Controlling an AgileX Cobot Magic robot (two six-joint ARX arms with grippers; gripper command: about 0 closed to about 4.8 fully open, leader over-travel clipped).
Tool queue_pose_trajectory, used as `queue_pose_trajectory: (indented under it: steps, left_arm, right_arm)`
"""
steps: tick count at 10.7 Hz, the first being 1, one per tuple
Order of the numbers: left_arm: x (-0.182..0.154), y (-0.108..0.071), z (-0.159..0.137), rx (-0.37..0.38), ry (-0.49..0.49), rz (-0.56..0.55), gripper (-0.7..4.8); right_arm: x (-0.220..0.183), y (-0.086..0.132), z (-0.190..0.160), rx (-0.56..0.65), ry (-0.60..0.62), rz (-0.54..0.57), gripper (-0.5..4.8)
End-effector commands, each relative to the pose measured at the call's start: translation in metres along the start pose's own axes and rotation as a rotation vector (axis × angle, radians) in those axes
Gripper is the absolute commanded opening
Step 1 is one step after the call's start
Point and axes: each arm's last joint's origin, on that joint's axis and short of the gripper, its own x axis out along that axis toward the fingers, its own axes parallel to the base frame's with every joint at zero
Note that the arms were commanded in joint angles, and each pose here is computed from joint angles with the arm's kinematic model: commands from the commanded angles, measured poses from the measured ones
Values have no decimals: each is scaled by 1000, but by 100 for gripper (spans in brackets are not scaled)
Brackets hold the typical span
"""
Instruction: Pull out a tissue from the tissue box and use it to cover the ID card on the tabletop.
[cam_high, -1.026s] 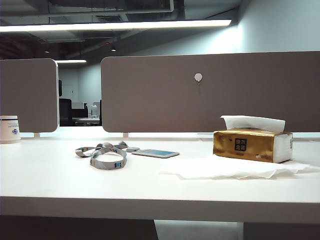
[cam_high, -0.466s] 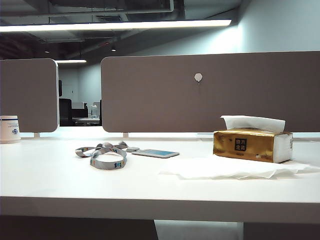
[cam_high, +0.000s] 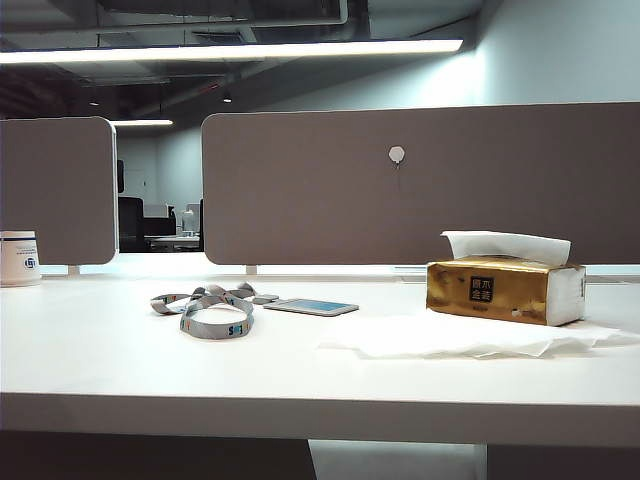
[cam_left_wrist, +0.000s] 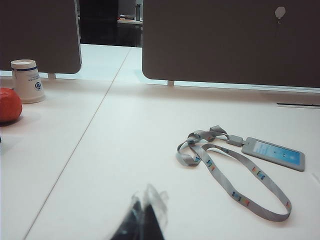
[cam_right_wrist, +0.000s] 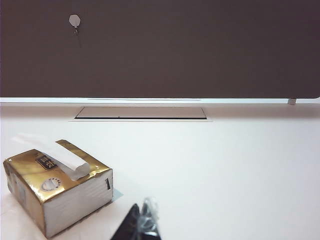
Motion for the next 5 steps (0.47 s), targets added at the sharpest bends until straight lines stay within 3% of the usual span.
queue_pose_trajectory:
  steps: [1,2,3,5]
  left_arm:
    - [-1,-8,6,11,-47,-282,-6]
    - [-3,-12,11,31,-91,-408,-5]
    - [-4,-13,13,41,-110,-450,-6]
    - [-7,-17,19,29,-152,-601,-6]
  right_arm:
    - [-1,2,10,-8,-111,67,-6]
    - [-1,2,12,-11,-136,75,-6]
    - [-1,3,13,-12,-143,90,-6]
    - [-2,7,16,-26,-171,223,-6]
